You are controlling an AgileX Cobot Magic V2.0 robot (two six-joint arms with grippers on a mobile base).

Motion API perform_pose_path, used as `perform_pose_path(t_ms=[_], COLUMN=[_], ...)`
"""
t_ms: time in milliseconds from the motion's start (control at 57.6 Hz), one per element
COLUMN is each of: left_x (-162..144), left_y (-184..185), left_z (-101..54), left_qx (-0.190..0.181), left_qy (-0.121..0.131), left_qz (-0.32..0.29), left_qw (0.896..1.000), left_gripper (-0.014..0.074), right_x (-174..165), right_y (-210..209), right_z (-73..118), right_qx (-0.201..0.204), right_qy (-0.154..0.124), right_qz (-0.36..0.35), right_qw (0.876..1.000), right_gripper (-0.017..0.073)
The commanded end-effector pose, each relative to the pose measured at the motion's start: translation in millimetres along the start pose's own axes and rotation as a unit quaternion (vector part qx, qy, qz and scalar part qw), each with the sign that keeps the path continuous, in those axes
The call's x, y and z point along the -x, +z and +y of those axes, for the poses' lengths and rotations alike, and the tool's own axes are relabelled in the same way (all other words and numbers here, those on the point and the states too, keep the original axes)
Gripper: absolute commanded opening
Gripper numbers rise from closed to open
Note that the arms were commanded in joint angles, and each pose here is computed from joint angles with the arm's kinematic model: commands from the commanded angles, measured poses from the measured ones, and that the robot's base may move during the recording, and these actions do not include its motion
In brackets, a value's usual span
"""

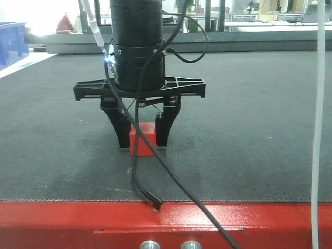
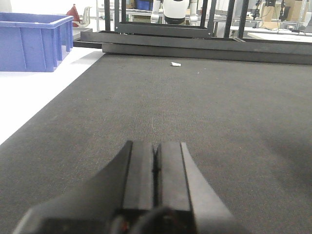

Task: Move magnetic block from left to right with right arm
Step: 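Close the right gripper on the red cube and lift it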

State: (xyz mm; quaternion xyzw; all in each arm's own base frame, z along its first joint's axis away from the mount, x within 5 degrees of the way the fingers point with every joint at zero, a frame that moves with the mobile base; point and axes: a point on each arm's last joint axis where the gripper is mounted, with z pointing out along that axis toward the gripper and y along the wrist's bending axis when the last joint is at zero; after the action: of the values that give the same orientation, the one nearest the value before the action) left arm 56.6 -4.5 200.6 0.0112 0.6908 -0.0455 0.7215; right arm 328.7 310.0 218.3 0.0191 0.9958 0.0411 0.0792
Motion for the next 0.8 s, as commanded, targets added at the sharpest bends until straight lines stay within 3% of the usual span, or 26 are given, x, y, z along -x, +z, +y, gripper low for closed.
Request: perform_pose_path(t_ms=[0,226,400,504,782], left_x=[5,5,5,5,5], left_y=[-1,-1,-1,-1,-1], left_z=[0.3,0.3,0.3,0.3,0.3], left_qx=[0.001,0.001,0.001,0.001,0.001], left_qy=[-0.005,-0.005,-0.005,-0.005,-0.005], left_qz=[-0.040,-0.040,-0.040,-0.040,-0.040], left_qw=[0.999,0.999,0.999,0.999,0.999], left_gripper=[-0.0126,-0.0126,-0.0126,-0.0126,-0.0126], right_x=[5,2,-11,-16,-25], right_y=[-36,-55,-88,-98,-108], right_z=[-1.9,-4.7,-4.2,-12.6,-70.2], right_qx=[0.029,0.037,0.052,0.056,0.064], right_qy=[0.004,-0.008,-0.132,-0.176,-0.193], right_qz=[-0.034,-0.043,-0.066,-0.071,-0.113], right_qw=[0.999,0.998,0.988,0.980,0.973], right_gripper=[0.0273,0.0266,0.0266,0.0266,0.0266])
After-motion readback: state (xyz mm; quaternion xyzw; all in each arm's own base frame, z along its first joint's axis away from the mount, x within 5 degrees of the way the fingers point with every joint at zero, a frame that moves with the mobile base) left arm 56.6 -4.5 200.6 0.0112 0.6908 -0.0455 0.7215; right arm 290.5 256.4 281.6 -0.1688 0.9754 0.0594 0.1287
